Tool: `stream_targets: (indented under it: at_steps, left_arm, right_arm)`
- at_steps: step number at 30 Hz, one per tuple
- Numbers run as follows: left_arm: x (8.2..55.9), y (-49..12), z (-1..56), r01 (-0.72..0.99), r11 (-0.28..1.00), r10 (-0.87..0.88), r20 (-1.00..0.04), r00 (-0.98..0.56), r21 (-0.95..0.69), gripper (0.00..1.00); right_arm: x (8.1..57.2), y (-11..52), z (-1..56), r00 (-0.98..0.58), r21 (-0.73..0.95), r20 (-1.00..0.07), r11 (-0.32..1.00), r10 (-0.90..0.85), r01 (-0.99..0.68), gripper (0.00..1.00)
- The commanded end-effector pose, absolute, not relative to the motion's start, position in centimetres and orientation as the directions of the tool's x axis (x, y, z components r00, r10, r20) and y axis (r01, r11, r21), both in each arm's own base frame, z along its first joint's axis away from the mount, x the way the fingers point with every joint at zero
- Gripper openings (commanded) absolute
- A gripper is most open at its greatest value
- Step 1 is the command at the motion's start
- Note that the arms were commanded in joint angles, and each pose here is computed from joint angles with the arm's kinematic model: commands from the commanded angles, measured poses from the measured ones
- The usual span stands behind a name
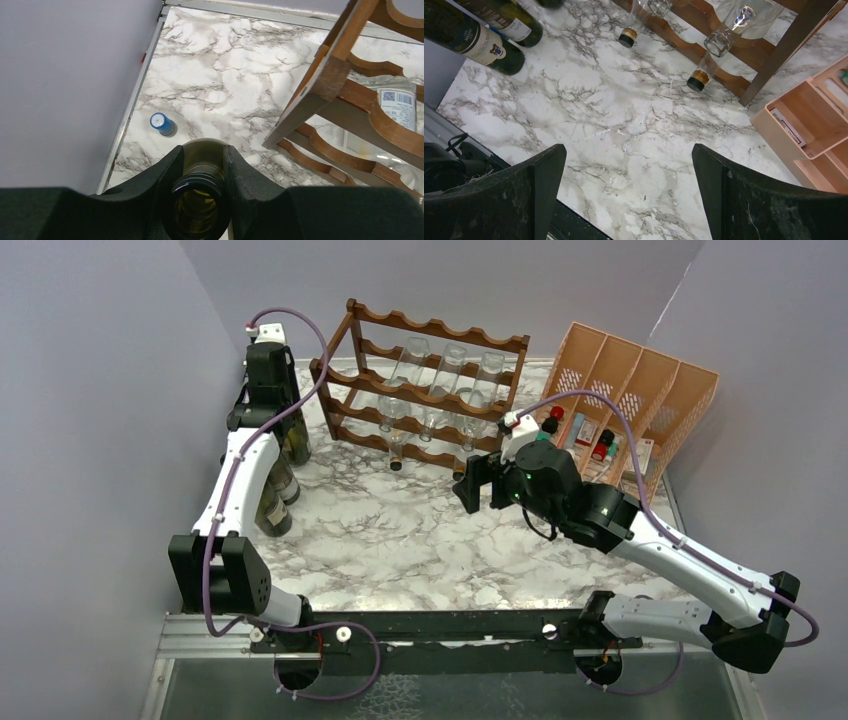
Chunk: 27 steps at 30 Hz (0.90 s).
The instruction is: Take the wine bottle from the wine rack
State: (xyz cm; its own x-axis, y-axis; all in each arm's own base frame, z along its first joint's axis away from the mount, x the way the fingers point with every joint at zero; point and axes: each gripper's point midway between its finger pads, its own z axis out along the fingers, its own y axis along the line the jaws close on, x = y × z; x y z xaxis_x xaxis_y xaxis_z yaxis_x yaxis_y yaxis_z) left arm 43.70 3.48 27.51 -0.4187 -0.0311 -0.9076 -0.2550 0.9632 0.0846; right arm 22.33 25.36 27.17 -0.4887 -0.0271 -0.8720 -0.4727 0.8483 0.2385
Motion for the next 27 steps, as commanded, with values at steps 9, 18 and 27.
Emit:
stream_targets:
  at_steps: [9, 18, 27]
  left_arm:
    - [45.6, 5.4, 31.2, -0.321, 0.947, -0.073, -0.961, -0.267, 0.017, 0.0]
    - [45.3, 6.2, 29.9, -0.347, 0.938, -0.099, -0.955, -0.278, 0.003, 0.15]
    - [45.0, 6.4, 28.5, -0.349, 0.937, -0.111, -0.947, -0.302, 0.001, 0.16]
  right_arm:
    - [22.5, 24.4, 28.0, -0.479, 0.236, -0.878, 0.866, -0.004, -0.441, 0.99]
    - [22.3, 24.3, 27.6, -0.489, 0.238, -0.872, 0.866, -0.009, -0.44, 0.99]
    - [22.2, 23.8, 27.9, -0.482, 0.242, -0.876, 0.871, 0.006, -0.428, 0.99]
